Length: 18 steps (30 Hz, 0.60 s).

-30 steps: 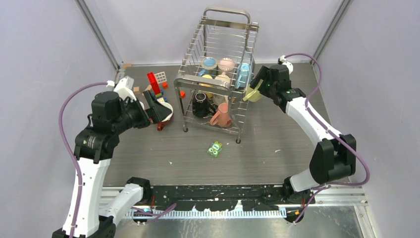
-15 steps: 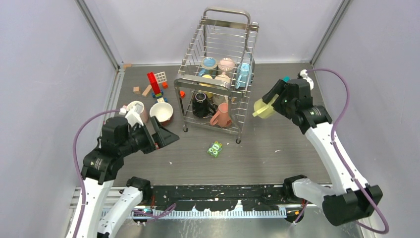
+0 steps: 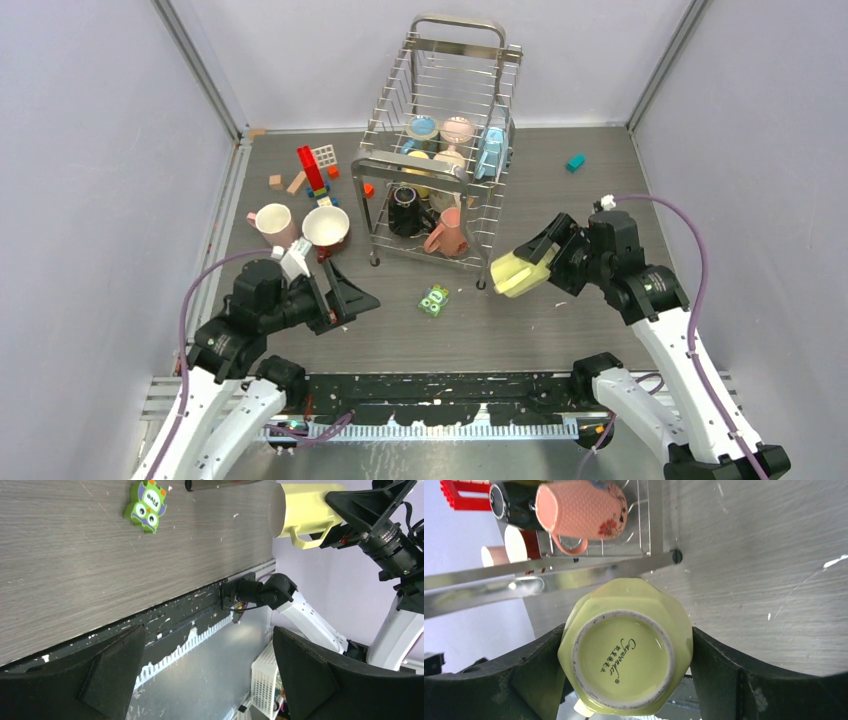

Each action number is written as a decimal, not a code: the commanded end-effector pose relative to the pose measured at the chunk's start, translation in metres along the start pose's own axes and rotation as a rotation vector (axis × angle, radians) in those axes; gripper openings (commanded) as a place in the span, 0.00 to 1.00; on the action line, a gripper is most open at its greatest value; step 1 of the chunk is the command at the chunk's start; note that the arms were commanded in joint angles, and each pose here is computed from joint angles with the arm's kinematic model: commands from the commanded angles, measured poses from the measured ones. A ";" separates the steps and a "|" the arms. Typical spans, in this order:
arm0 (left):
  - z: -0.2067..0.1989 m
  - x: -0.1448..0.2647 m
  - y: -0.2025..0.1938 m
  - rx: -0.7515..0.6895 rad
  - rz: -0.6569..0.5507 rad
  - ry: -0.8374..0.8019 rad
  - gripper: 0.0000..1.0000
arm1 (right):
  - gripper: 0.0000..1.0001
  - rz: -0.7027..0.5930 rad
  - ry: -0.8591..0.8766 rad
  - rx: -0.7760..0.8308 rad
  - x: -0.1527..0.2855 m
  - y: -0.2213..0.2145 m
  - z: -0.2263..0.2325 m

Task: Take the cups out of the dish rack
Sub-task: Place the cup at the center of the board.

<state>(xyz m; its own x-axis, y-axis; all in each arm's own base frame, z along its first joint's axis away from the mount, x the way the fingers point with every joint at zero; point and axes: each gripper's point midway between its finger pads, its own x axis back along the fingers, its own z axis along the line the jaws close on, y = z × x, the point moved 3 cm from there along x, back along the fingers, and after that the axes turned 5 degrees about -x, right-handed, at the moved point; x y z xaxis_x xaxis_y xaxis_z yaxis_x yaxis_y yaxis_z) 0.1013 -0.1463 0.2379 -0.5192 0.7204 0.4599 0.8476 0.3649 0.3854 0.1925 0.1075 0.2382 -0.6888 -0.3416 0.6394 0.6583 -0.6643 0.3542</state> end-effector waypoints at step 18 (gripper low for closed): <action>-0.070 -0.108 -0.021 0.141 -0.083 -0.327 1.00 | 0.18 0.167 0.423 -0.106 0.008 -0.038 0.047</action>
<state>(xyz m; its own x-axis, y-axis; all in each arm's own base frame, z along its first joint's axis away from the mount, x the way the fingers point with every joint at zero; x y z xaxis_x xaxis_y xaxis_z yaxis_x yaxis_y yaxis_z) 0.1144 -0.2550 0.1819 -0.4632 0.7849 0.4116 0.8753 0.3321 0.3516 0.1685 0.1412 0.2119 -0.6062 -0.5542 0.5704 0.7460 -0.6447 0.1665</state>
